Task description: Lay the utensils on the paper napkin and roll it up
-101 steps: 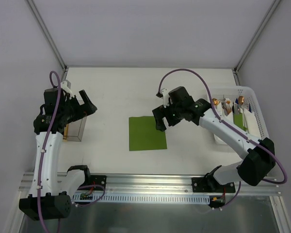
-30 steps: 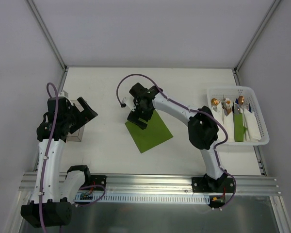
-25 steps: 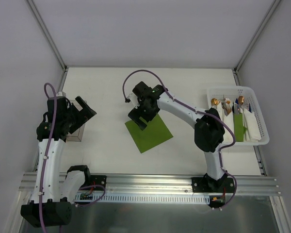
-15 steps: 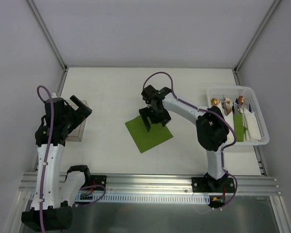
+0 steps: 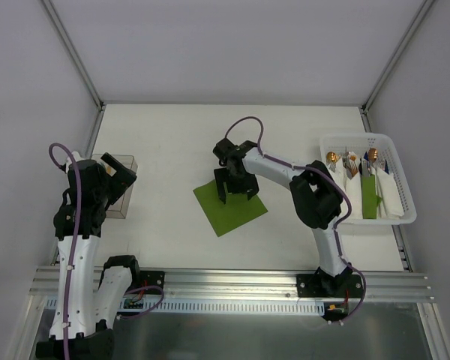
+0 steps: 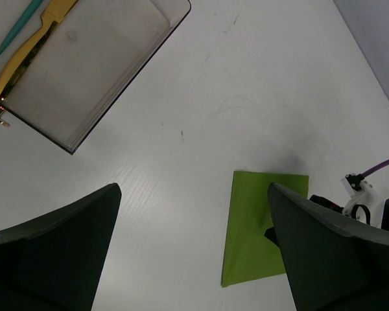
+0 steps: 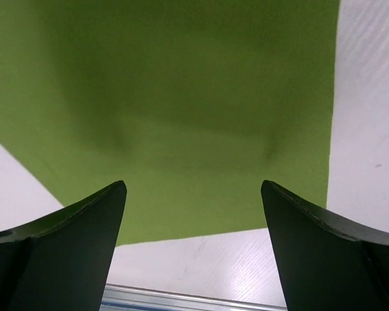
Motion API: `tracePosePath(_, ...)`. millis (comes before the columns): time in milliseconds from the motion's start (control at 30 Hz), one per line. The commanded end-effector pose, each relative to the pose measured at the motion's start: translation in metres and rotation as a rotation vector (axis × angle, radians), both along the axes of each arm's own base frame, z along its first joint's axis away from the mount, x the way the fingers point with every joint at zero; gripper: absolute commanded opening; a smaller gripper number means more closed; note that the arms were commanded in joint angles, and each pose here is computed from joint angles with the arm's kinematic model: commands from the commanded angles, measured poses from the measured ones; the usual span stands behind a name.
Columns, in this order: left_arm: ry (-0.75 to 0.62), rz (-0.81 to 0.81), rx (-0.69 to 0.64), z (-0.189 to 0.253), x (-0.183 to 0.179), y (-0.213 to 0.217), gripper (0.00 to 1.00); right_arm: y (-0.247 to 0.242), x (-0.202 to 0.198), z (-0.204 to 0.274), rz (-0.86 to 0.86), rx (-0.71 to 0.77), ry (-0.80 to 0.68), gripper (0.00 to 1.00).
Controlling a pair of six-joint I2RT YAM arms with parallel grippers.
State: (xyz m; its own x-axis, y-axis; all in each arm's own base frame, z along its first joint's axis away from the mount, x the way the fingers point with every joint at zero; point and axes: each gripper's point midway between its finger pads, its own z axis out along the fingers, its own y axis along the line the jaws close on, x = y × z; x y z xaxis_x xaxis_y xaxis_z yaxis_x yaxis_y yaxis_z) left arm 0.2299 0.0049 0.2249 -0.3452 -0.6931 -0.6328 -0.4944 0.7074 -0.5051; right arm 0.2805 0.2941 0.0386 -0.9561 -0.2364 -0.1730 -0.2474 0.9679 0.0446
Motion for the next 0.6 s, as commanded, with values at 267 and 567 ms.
tracePosePath(267,0.011,0.020,0.020,0.000,0.011,0.006,0.99,0.002,0.014,-0.028,0.125,-0.078,-0.034,0.86)
tracePosePath(567,0.072,-0.048,0.011,-0.009,0.022,-0.002,0.99,0.017,0.030,-0.022,0.395,-0.046,-0.055,0.86)
